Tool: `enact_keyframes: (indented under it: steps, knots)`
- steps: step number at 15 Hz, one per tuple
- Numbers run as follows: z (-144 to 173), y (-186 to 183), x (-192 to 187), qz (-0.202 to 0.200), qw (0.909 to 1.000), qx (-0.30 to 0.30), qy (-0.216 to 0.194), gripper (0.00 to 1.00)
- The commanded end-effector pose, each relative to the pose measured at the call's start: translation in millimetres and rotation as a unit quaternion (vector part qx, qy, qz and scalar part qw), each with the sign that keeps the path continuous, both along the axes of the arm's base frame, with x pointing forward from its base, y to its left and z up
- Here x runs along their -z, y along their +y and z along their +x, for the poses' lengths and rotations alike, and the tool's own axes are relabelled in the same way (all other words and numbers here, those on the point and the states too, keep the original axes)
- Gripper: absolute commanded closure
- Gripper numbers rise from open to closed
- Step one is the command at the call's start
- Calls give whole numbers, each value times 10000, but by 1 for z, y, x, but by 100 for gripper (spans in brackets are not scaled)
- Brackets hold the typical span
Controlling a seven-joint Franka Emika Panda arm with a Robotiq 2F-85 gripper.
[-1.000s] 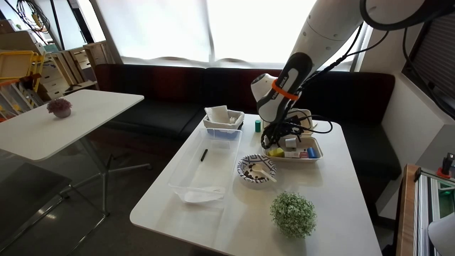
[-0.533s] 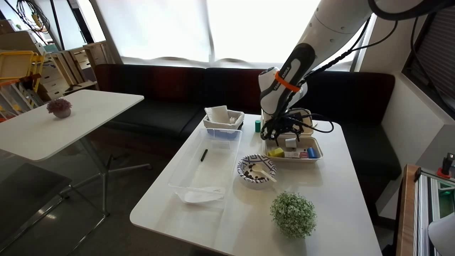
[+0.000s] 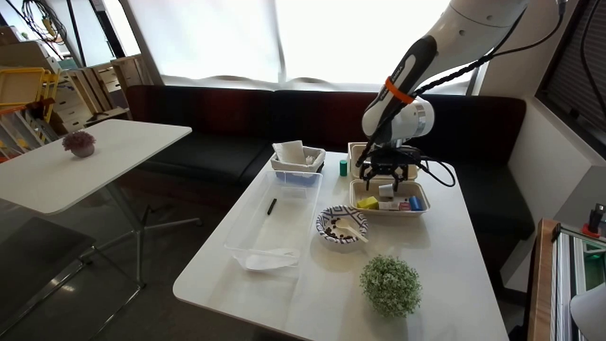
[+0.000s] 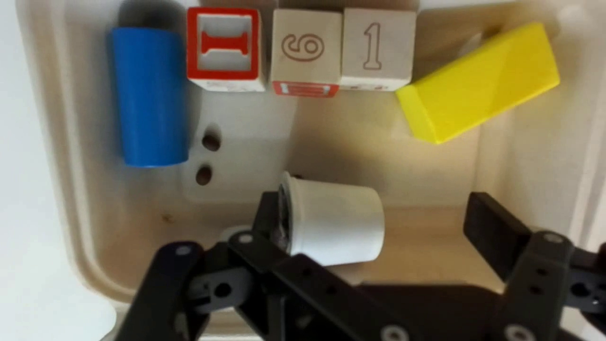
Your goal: Turn the k-cup over
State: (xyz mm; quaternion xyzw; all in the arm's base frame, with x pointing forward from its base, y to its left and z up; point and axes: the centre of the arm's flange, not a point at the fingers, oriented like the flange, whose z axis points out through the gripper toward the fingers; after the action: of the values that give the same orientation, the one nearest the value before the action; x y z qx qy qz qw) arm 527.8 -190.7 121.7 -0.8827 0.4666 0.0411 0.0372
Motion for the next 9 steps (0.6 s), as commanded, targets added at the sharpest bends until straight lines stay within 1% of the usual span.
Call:
enact_keyframes:
  steps: [1,5,9]
  knots:
    - [-31,-8,-9,408,9983,-13,-424,0]
    - [-37,-16,-4,713,9945,-224,-729,0]
    - [-43,-26,3,832,9926,-276,-841,0]
